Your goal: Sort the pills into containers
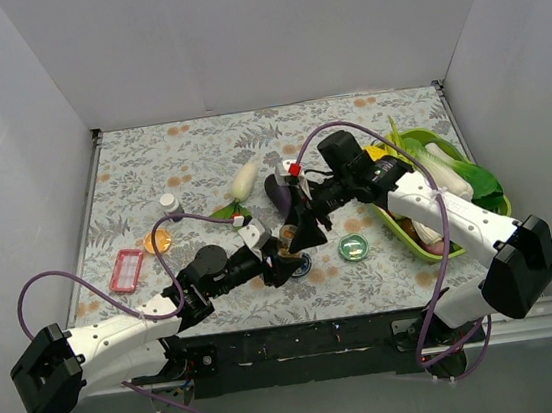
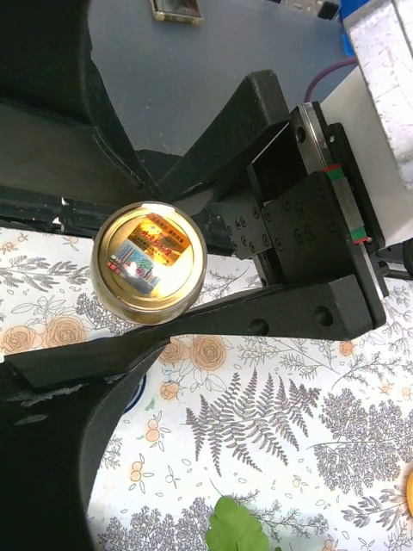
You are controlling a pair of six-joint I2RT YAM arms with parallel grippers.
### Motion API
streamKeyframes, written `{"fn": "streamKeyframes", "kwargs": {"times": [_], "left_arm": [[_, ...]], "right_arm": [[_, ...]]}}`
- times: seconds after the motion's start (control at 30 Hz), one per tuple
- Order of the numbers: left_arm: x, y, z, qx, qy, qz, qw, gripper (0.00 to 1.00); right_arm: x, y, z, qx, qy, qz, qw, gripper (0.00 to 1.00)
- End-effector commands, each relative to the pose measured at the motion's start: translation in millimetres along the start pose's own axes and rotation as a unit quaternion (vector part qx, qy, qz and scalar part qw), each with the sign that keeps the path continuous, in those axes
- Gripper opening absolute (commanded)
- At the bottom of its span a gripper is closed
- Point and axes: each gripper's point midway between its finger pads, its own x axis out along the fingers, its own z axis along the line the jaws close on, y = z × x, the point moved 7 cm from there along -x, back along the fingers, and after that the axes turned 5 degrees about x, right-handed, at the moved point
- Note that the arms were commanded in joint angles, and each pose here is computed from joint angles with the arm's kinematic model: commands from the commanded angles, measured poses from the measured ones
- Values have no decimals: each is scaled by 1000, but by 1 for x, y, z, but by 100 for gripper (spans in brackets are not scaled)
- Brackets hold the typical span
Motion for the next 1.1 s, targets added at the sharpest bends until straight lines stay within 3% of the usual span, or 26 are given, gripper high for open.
{"fn": "streamKeyframes", "kwargs": {"times": [0.0, 0.33, 0.43, 0.6, 0.73, 0.83, 1.0, 1.07], "left_arm": [[3, -19, -2, 11, 11, -31, 999, 0], [6, -15, -2, 10, 16, -22, 1000, 0], [6, -15, -2, 10, 15, -22, 1000, 0], [6, -15, -1, 9, 10, -25, 1000, 0], [4, -15, -1, 7, 7, -26, 1000, 0], [3, -15, -1, 1, 6, -26, 1000, 16], [0, -16, 1, -6, -7, -24, 1000, 60], [-2, -17, 0, -5, -8, -26, 1000, 66]], "right_arm": [[-8, -18, 3, -4, -18, -28, 999, 66], [-8, -22, 3, 0, -27, -34, 999, 60], [-7, -21, 2, 3, -29, -33, 999, 51], [-6, -17, 0, 4, -24, -29, 999, 16], [-7, -17, 1, -2, -22, -29, 999, 3], [-9, -18, 0, -9, -23, -31, 999, 1], [-11, -20, -2, -20, -17, -31, 999, 1], [-13, -17, -4, -21, -6, -26, 999, 1]]}}
